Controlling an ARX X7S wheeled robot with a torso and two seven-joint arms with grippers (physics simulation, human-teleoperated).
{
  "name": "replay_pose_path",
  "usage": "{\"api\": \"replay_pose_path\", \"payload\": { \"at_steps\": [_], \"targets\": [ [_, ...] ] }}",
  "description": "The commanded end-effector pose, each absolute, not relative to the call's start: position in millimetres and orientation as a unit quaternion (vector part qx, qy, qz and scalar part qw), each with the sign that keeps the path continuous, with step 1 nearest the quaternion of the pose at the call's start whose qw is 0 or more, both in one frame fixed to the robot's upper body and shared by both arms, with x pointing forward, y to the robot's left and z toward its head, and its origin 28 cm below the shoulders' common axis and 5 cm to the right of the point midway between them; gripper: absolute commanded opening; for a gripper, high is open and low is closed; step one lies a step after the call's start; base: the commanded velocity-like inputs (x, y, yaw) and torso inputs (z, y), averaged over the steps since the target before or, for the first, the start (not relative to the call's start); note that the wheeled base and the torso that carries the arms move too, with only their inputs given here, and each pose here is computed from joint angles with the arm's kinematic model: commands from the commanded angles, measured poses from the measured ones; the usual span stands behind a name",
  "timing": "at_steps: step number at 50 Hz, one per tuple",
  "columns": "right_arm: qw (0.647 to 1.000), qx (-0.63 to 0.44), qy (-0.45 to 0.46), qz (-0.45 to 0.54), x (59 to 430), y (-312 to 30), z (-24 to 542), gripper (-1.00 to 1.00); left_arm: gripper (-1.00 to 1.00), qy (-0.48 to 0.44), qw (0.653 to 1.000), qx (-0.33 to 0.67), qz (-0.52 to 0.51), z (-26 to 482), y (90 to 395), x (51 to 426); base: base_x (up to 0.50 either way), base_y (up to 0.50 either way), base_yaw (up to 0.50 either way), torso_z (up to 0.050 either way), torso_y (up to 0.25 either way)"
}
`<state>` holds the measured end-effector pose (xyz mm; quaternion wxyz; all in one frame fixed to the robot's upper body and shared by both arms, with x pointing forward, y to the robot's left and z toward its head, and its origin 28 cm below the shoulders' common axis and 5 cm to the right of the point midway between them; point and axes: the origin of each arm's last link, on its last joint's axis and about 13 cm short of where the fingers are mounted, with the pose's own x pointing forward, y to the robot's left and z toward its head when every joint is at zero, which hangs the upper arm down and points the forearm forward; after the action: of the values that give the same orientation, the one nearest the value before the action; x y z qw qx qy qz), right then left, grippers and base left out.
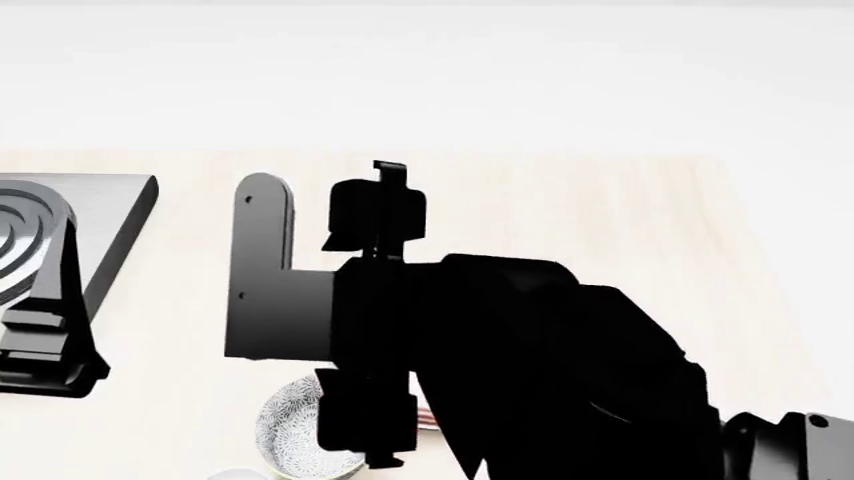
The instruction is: Pick the akita bowl between the plate and the ramekin and place it on the plate.
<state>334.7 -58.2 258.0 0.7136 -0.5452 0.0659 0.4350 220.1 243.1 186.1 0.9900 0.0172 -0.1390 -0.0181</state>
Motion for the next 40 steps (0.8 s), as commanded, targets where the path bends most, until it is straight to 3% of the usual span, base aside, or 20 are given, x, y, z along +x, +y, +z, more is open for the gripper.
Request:
{"api": "replay_pose_path", "payload": {
  "at_steps": [1, 15, 40],
  "targets": [
    [0.701, -0.543, 0.073, 0.457, 342, -49, 239, 1.00, 1.00, -0.135, 0.991, 0.014, -0.018, 185, 244, 219, 0.00, 0.00, 0.00, 0.000, 0.000],
    [0.669, -0.521, 0.103, 0.520, 332, -46, 224, 1.00, 1.00, -0.132, 0.991, 0.011, -0.016, 183, 245, 220, 0.00, 0.00, 0.00, 0.000, 0.000],
    [0.659, -0.533, 0.135, 0.513, 345, -48, 193, 1.00, 1.00, -0.129, 0.991, 0.006, -0.020, 182, 244, 220, 0.00, 0.00, 0.00, 0.000, 0.000]
  ]
}}
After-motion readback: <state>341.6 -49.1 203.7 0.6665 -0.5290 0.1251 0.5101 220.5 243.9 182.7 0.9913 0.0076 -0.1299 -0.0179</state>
